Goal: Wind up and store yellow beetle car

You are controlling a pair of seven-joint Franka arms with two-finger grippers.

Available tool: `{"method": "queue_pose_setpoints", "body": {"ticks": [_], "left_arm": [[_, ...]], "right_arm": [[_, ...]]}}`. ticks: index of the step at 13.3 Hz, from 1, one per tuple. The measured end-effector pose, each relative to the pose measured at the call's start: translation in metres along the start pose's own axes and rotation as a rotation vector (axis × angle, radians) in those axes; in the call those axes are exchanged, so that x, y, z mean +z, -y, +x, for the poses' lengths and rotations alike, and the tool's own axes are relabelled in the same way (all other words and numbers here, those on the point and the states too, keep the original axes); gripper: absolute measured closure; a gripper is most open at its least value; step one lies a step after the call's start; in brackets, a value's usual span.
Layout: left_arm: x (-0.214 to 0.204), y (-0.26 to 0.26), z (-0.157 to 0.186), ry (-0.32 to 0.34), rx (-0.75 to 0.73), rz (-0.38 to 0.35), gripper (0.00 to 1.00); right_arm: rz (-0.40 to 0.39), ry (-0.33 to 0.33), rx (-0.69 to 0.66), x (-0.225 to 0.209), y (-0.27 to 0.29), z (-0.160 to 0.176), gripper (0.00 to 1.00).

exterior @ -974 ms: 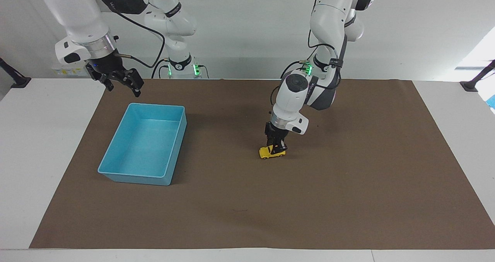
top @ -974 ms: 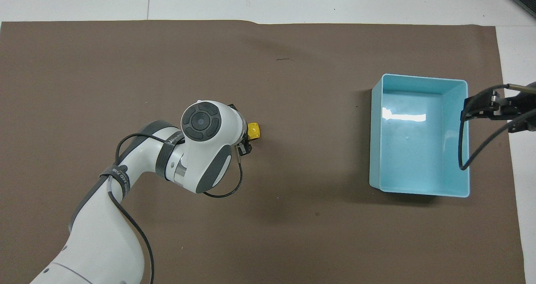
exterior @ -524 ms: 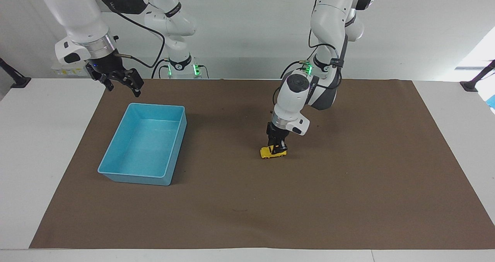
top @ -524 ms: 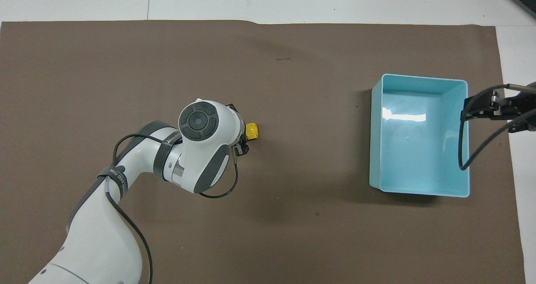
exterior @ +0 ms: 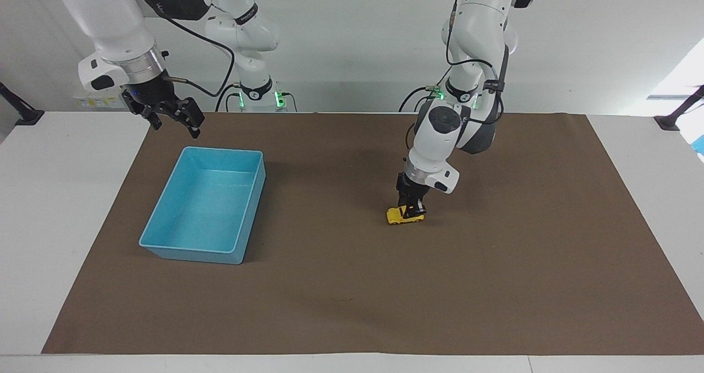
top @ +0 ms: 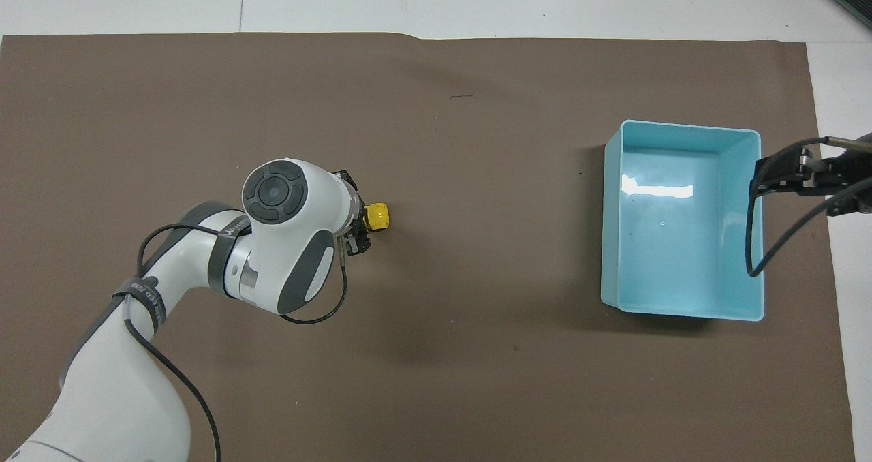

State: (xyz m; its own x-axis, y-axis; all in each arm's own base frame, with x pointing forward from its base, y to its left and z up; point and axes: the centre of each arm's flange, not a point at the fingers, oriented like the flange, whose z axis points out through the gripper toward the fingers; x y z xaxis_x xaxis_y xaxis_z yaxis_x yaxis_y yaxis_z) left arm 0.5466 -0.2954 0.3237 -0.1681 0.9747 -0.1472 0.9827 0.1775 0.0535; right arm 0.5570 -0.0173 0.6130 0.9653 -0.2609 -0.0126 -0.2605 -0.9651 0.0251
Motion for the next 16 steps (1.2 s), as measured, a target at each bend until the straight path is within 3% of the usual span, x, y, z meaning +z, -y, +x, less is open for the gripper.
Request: {"method": "queue_pose_setpoints", "body": {"ticks": [6, 11, 14, 16], "left_arm": [[-0.005, -0.01, 0.037, -0.015, 0.008, 0.008, 0.59], [-0.005, -0.01, 0.039, -0.015, 0.008, 0.008, 0.59], [0.012, -0.017, 0.05, -0.036, -0.002, 0.029, 0.31], [0.0, -0.025, 0.042, -0.038, 0.003, 0.041, 0.08]], "right_arm": [[0.0, 0.0, -0.007, 0.0, 0.001, 0.0, 0.0], [0.0, 0.0, -0.007, 0.0, 0.001, 0.0, 0.0], [0.0, 0.002, -0.007, 0.001, 0.001, 0.0, 0.0], [-0.001, 0.005, -0.008, 0.002, 0.001, -0.001, 0.0]]}}
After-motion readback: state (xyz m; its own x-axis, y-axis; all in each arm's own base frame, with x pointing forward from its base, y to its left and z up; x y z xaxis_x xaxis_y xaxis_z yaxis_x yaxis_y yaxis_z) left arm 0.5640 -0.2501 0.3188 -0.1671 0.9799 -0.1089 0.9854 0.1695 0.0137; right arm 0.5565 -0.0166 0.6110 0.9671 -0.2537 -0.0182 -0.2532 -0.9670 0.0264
